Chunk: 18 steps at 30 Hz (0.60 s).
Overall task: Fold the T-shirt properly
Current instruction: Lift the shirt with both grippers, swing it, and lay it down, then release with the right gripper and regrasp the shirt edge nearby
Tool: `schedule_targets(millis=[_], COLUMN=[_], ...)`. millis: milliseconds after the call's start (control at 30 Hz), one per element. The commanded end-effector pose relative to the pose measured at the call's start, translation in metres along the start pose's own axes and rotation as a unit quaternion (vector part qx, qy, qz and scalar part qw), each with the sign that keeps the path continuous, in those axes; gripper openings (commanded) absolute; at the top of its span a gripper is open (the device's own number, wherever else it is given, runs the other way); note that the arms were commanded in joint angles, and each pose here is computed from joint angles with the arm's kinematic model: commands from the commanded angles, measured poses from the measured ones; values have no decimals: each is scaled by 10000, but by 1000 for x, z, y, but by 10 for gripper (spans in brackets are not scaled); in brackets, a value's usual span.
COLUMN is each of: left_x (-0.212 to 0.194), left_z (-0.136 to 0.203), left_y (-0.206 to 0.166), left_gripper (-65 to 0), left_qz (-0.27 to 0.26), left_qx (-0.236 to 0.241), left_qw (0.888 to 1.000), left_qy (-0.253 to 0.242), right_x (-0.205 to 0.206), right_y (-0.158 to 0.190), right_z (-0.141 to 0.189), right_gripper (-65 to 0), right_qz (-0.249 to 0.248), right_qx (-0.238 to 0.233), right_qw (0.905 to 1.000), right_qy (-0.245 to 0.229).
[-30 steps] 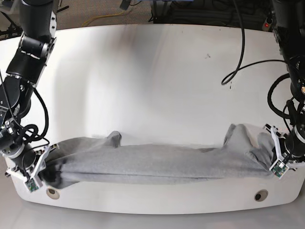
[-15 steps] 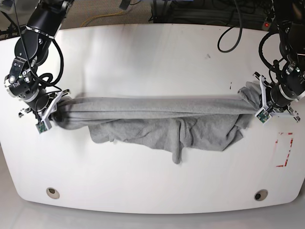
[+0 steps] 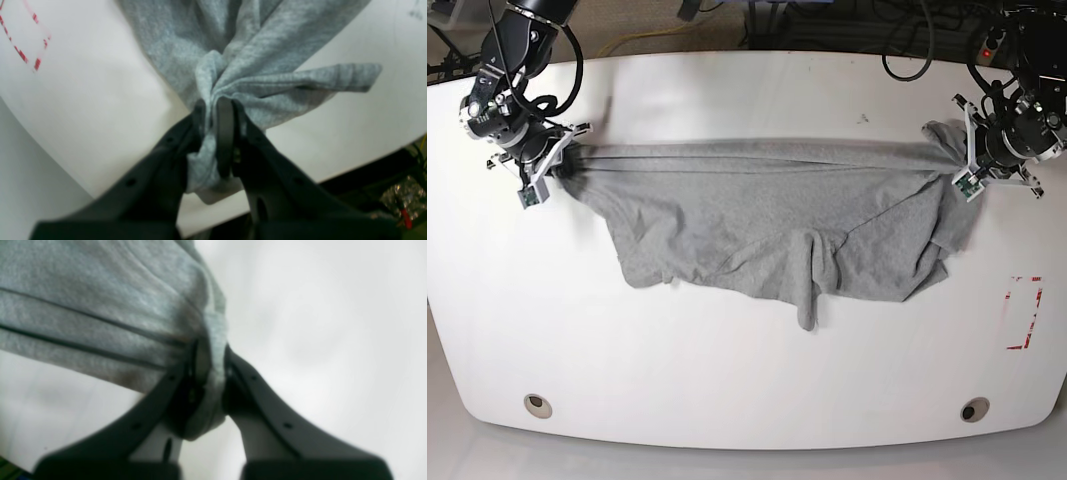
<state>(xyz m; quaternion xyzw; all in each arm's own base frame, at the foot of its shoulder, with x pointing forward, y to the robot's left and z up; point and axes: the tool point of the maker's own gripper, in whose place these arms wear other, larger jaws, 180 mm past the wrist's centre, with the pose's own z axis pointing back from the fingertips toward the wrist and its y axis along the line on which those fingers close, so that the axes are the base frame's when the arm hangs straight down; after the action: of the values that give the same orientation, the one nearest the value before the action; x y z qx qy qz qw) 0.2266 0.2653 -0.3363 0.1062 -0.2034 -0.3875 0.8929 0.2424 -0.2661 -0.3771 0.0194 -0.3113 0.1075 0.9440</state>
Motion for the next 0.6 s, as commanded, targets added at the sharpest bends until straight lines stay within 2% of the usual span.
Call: schedule_targets(millis=[0,167,333,433,567], left_x=[-18,-27,-23,-23,-23], left_z=[6,4,0,-1,-1], left_y=[16,10,-4,-8,-9], left_gripper=[-649,-649,-649,-649,-649], left_qz=[-122,-160,-118,-105,-92], left_qx=[382,345,182,136,119], left_qw=[9983,9976,9993,9995,9996], left_qy=[426,572,291,249,245], right_x=[-2,-17,-35,-47,-49], right_y=[-6,-4,-2,0,1], right_z=[6,6,1,-2,-2], right_gripper=[-650,-650,-650,-564,-377], right_qz=[14,-12,-145,-228,-242], right_qx=[-138,-128,-35,24,42], right_qw=[9999,9998,9991,9984,9982], right_qy=[-17,169,389,523,548])
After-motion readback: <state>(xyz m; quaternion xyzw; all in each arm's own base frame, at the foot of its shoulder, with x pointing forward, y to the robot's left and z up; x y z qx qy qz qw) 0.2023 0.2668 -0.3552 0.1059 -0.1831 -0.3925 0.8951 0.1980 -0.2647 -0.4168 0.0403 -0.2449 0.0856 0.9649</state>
